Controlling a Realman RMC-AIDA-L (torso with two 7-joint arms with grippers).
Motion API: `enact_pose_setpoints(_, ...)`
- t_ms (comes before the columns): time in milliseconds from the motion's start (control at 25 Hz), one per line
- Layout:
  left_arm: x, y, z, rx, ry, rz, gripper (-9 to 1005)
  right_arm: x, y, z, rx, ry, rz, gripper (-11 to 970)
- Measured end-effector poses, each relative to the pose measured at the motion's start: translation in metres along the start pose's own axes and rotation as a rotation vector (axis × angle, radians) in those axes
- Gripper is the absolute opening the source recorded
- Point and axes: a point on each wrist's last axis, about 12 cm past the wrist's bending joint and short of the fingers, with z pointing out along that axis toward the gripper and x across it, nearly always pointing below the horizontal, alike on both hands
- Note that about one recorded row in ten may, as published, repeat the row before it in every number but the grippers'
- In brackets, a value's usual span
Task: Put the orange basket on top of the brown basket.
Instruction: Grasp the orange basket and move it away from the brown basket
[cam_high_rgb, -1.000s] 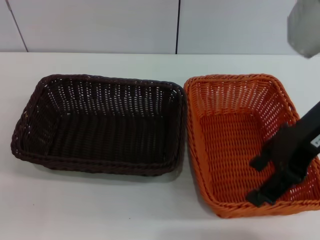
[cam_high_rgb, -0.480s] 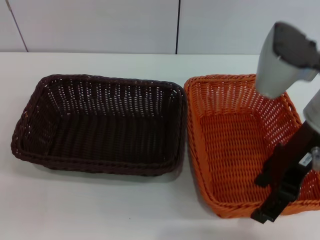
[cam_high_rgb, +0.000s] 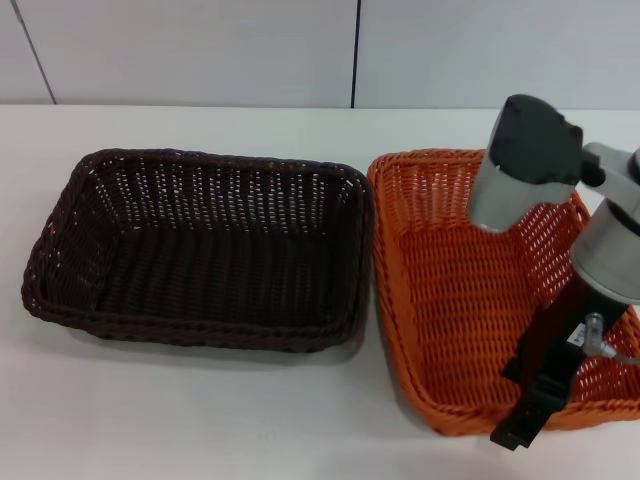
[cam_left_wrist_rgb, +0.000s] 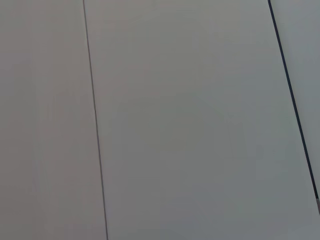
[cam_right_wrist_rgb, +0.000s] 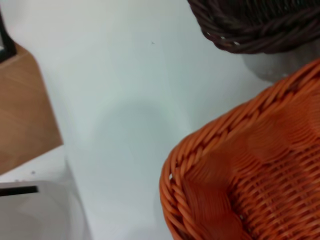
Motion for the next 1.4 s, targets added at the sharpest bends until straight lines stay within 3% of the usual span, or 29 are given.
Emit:
enact_pose_setpoints(360,0.001,0.001,0.000,0.001,0.006,0.005,769,-0.010,0.002,0.012,0.065,0.033,-0.006,806)
enact_pose_setpoints(760,0.001,0.002,-0.001,0.000,0.008,0.008,765,-0.015,0.008,0.006,0.099,0.002,0.017,419)
enact_pose_setpoints(1400,-0.001,0.005,-0.005,-0.003,-0.019,0.015,765,-0.036,0.029,-0.040,0.291,-0.162,0.045,208)
